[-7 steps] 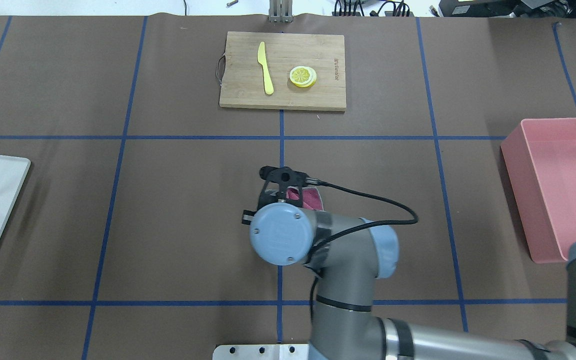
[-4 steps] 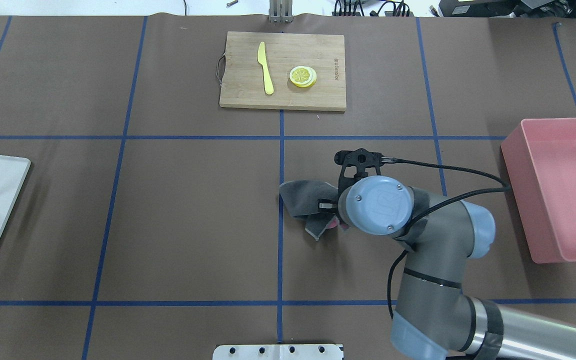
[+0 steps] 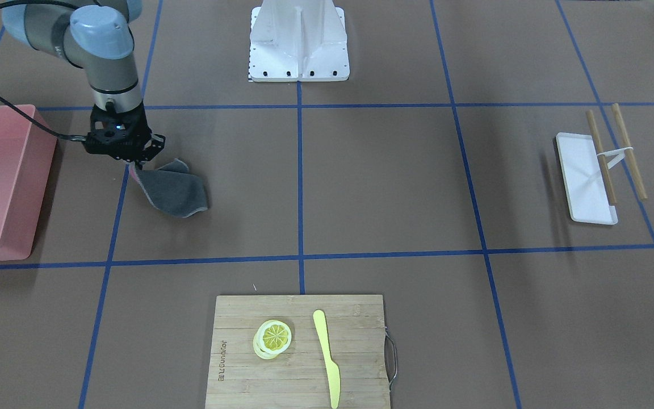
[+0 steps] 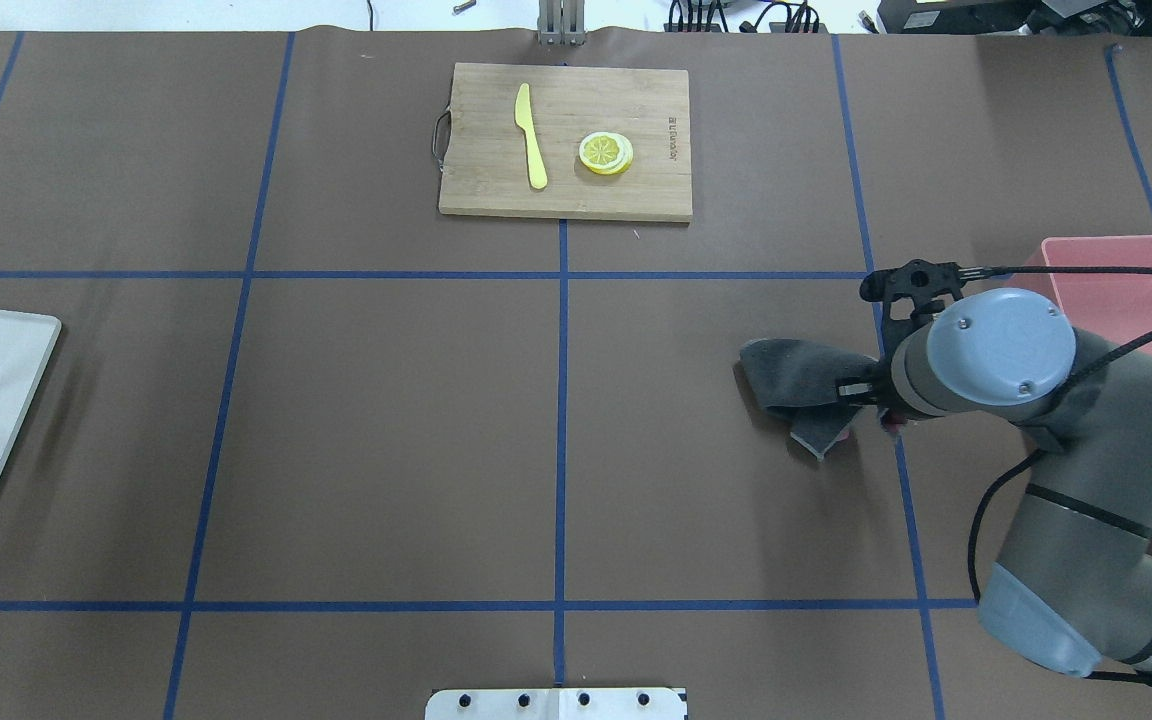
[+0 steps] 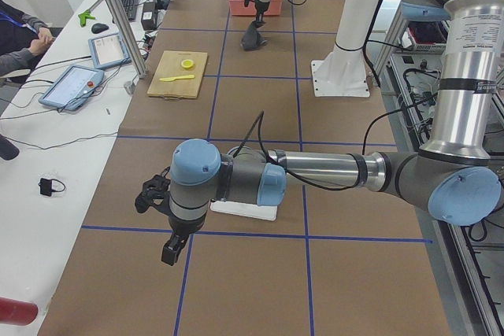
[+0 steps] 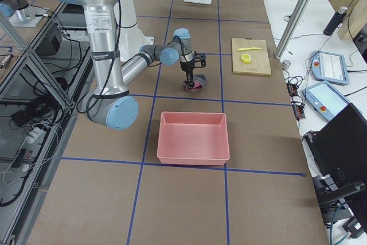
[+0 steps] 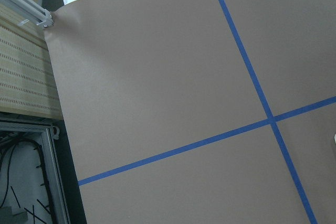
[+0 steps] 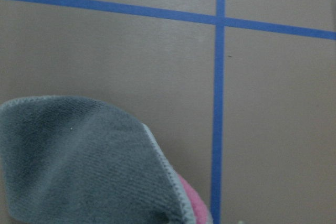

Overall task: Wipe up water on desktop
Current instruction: 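Wipe the towel across the table toward the center with the right gripper, then wipe the towel back toward the pink bin with the right gripper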

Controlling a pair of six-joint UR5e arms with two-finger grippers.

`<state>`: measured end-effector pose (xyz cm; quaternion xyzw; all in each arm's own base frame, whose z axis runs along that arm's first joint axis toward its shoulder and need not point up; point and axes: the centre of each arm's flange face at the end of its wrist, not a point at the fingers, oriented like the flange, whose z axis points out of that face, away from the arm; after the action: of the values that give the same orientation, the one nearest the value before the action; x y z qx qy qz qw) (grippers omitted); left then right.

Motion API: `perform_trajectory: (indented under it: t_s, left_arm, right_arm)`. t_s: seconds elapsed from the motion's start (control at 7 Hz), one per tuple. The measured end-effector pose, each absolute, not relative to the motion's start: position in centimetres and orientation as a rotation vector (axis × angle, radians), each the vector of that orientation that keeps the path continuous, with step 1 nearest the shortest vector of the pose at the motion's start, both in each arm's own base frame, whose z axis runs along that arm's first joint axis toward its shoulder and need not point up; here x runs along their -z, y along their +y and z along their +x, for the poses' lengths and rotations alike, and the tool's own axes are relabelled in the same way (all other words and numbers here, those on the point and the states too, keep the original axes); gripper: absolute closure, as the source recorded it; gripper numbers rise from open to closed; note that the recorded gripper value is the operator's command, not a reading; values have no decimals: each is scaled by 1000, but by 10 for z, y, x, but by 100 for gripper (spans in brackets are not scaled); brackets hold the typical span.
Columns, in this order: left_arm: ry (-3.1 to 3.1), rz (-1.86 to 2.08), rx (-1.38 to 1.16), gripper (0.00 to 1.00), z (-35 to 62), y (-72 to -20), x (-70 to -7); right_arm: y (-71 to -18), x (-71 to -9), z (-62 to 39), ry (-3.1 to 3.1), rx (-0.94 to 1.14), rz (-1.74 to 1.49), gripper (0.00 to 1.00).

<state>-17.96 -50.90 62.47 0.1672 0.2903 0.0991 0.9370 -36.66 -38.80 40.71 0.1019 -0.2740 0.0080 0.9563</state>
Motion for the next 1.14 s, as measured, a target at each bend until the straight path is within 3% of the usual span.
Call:
perform_trajectory:
  t_s: [0.43, 0.86, 1.14]
  left_arm:
    - [596, 334, -195, 1, -179, -509, -627]
    - [731, 197, 2, 1, -169, -497, -636]
    - [808, 95, 113, 2, -143, -483, -646]
  right_arm:
    - [-391, -439, -336, -491, 7, 200, 100]
    - [-418, -315, -447, -585, -93, 181, 100]
    - [-400, -240, -505, -666, -142, 161, 100]
